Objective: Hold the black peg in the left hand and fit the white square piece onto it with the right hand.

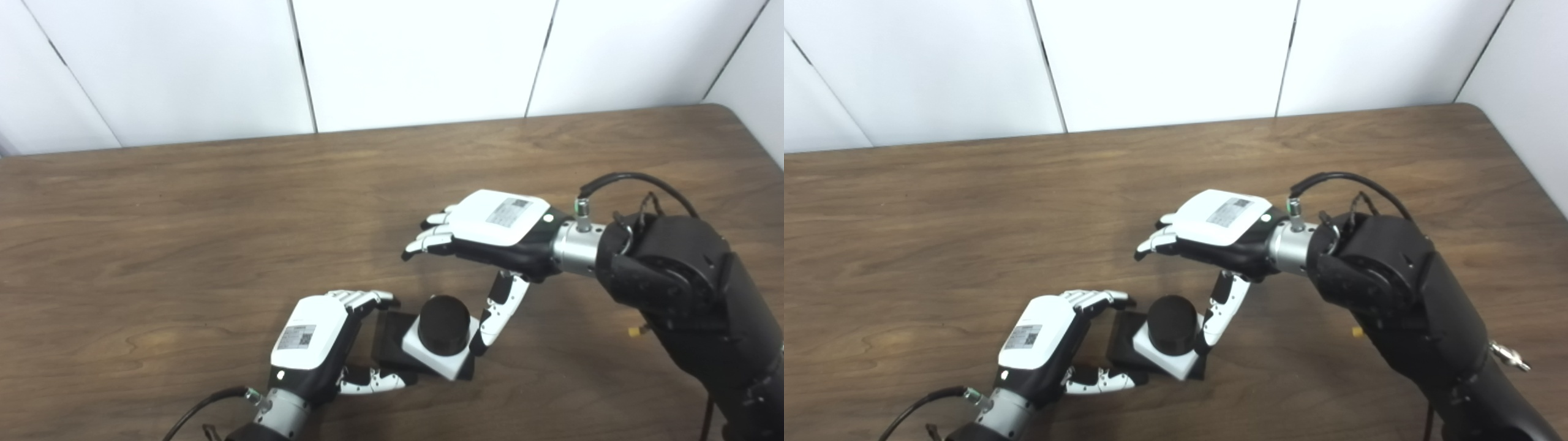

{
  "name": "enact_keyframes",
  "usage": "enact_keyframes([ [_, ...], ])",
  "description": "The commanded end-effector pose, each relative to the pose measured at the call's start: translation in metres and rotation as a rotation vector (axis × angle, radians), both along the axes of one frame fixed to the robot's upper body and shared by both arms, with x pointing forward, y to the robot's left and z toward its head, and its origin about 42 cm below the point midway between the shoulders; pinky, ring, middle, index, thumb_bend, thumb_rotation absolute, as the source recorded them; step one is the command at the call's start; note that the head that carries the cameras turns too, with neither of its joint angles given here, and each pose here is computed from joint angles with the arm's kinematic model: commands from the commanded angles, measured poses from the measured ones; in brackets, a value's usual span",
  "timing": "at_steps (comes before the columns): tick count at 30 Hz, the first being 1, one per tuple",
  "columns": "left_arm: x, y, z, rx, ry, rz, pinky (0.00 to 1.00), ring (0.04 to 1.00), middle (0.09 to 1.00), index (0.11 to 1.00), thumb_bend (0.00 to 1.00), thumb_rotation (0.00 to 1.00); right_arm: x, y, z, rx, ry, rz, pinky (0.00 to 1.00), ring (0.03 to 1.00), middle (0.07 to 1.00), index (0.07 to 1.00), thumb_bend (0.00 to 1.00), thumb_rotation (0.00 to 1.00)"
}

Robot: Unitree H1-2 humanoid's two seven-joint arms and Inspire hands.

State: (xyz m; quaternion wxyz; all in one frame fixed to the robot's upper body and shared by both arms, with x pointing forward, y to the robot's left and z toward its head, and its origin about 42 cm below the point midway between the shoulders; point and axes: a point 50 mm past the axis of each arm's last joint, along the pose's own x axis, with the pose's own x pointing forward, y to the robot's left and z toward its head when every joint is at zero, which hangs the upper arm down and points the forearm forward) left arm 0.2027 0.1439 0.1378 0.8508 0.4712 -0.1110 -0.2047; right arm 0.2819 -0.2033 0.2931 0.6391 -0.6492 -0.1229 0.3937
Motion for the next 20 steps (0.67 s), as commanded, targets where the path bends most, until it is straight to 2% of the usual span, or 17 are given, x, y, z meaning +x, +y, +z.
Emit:
enact_keyframes([
  [1,-0.002,0.006,-0.003,-0.021,0.009,0.017,0.79,0.787,0.811,0.889,0.99,0.66,-0.003,-0.006,0.014,0.051,-0.069,-0.022,0.93,0.939,0.887,0.878,1.0,0.56],
  [3,-0.002,0.01,-0.003,-0.033,0.006,0.019,0.76,0.798,0.855,0.963,1.0,0.7,-0.005,-0.011,0.012,0.067,-0.058,-0.047,0.93,0.94,0.886,0.878,1.0,0.57],
  [5,-0.002,0.014,-0.003,-0.041,0.006,0.031,0.72,0.8,0.879,0.991,1.0,0.73,-0.008,-0.016,0.008,0.081,-0.048,-0.075,0.93,0.946,0.889,0.878,1.0,0.58],
  [7,-0.002,0.017,-0.002,-0.059,0.011,0.048,0.71,0.818,0.915,0.999,1.0,0.75,-0.01,-0.02,0.003,0.083,-0.052,-0.095,0.93,0.946,0.887,0.873,1.0,0.67],
  [9,-0.002,0.02,-0.001,-0.08,0.031,0.062,0.74,0.855,0.948,1.0,1.0,0.76,-0.011,-0.022,-0.002,0.085,-0.057,-0.112,0.92,0.945,0.887,0.878,0.94,0.84],
  [12,-0.002,0.026,0.003,-0.121,0.052,0.069,0.78,0.89,0.976,1.0,1.0,0.75,-0.013,-0.024,-0.006,0.119,-0.051,-0.144,0.91,0.942,0.885,0.879,0.89,0.96],
  [17,-0.003,0.041,0.015,-0.27,0.089,0.112,0.79,0.923,1.0,1.0,1.0,0.75,-0.016,-0.034,-0.015,0.291,0.021,-0.245,0.9,0.937,0.892,0.889,0.82,1.0],
  [19,-0.004,0.048,0.021,-0.396,0.09,0.141,0.84,0.941,0.998,1.0,1.0,0.74,-0.02,-0.041,-0.024,0.413,0.058,-0.316,0.87,0.93,0.892,0.893,0.81,1.0],
  [20,-0.004,0.052,0.024,-0.492,0.093,0.156,0.9,0.965,0.998,1.0,1.0,0.75,-0.024,-0.045,-0.03,0.477,0.077,-0.356,0.85,0.93,0.899,0.899,0.8,1.0],
])
